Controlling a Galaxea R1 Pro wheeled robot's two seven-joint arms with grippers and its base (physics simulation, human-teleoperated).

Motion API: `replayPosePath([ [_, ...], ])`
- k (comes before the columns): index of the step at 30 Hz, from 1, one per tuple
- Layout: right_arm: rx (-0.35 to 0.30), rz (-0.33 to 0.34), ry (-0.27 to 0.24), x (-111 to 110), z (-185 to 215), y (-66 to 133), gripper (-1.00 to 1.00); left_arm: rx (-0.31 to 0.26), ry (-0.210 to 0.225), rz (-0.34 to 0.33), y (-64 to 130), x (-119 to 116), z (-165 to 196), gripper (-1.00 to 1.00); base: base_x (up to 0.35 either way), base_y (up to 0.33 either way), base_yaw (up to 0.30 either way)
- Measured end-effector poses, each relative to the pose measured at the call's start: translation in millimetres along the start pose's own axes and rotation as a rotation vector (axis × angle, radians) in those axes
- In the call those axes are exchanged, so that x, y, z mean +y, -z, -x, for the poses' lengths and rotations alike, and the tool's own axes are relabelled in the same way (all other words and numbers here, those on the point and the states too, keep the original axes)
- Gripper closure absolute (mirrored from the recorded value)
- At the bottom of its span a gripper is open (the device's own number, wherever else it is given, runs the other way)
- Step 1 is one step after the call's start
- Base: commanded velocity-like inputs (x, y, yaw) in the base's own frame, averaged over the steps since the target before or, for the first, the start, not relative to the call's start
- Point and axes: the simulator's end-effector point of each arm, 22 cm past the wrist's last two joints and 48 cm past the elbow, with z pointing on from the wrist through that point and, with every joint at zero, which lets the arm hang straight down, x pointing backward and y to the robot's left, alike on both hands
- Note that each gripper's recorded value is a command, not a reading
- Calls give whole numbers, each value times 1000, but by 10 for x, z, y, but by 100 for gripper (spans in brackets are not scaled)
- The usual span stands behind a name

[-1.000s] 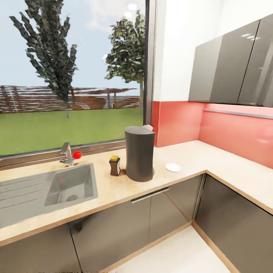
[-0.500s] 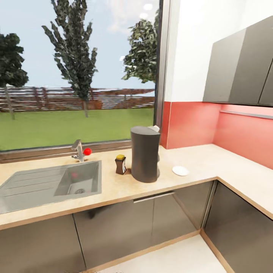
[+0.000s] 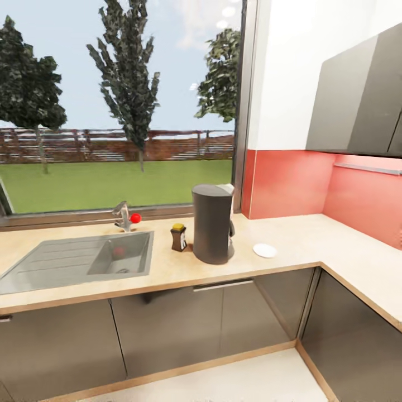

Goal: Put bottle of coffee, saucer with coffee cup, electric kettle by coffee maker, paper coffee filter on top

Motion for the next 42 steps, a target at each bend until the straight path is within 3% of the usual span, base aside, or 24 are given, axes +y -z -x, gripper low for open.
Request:
replayPosePath([
  [24, -1, 4, -3, 13, -1, 2, -100, 5, 46, 4, -4, 40, -11, -100, -27, -268, 1],
  [33, -5, 2, -3, 3, 22, 1, -100, 3, 48, 2, -5, 37, -3, -100, 17, -61, 0],
  [38, -50, -1, -3, -26, 240, -2, -100, -4, 50, -8, -7, 29, 31, -100, 1, -5, 0],
  [42, -144, -13, -1, -106, 693, 26, -100, -32, 44, -38, 3, -68, 182, -100, 0, -1, 0],
])
